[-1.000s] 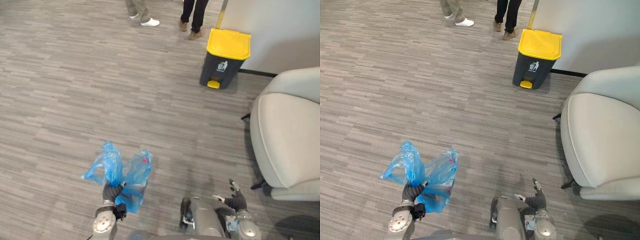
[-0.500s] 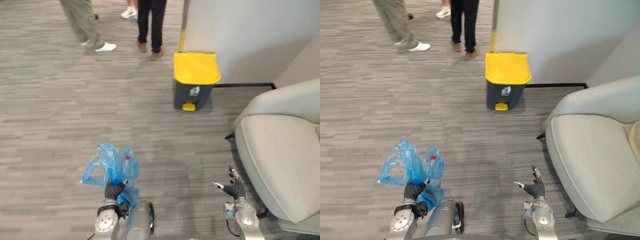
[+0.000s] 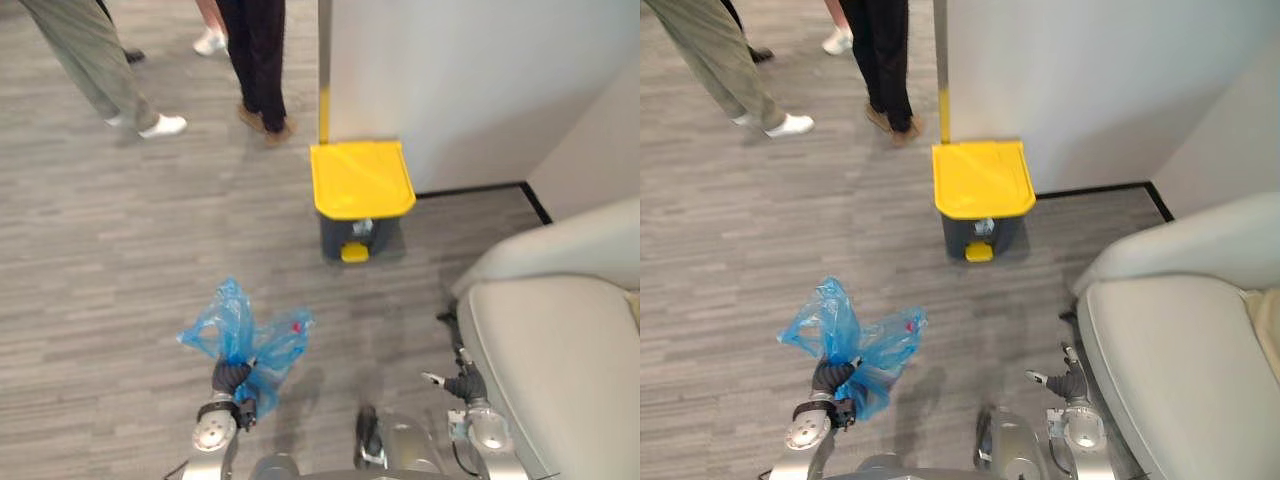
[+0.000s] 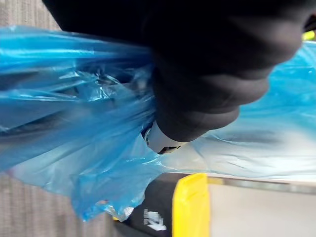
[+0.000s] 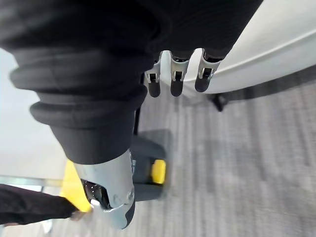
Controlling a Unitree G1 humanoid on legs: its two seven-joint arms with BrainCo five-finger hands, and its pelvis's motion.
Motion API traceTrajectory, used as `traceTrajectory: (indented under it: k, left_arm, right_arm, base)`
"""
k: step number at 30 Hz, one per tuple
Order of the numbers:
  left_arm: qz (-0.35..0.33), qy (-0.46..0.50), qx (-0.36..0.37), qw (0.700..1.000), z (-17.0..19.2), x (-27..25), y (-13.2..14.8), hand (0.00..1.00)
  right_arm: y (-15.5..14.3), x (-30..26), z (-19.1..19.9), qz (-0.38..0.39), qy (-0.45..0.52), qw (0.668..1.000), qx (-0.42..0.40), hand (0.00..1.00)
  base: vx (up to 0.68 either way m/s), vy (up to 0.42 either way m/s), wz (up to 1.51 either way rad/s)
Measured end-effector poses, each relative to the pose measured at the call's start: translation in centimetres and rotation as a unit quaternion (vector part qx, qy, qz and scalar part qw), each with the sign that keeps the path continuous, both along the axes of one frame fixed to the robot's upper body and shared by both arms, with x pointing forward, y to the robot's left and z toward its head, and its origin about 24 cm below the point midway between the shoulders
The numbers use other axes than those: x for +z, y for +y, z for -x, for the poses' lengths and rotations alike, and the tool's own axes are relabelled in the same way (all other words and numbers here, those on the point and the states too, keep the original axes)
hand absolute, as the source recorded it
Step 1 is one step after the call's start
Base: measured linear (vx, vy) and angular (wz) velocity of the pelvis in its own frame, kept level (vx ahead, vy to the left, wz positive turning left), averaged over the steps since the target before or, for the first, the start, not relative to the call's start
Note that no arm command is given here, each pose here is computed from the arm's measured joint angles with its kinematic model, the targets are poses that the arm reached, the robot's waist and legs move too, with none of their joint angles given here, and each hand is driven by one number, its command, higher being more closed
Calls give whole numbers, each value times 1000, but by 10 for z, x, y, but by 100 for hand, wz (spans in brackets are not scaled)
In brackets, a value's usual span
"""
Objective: Gather rubbish on tea table into small bin, then transfer packed bag to large trash can.
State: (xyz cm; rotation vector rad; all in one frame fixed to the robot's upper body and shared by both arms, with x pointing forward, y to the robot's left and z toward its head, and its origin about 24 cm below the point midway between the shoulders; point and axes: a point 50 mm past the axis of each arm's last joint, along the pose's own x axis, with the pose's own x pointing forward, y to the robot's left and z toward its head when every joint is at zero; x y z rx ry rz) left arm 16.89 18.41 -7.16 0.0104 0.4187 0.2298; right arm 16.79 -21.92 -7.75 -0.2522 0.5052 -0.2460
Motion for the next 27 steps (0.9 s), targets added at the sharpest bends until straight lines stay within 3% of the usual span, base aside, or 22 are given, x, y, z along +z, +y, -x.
traceTrajectory:
  k: [5,16,22,27]
  left_arm:
    - [0,-9,1,1000,1,4,0,100]
    - [-17,-6,-5,1000,5,6,8,100]
    - [-33,-13,1,999,0,9,16,100]
    - [-9,18,18,1000,10,-5,7,100]
  right_arm:
    - [1,9,-15,-8,-34,999,-4,0]
    - [13,-6,3,-31,5,999,-31,0]
    - [16,-11,10,-32,17,999,-29,0]
    - [4,-16,16,-21,35,998,-41,0]
  base:
    - [460,61,-42]
    - [391,175,-16]
    - [301,-60,39]
    - [287,-80,4]
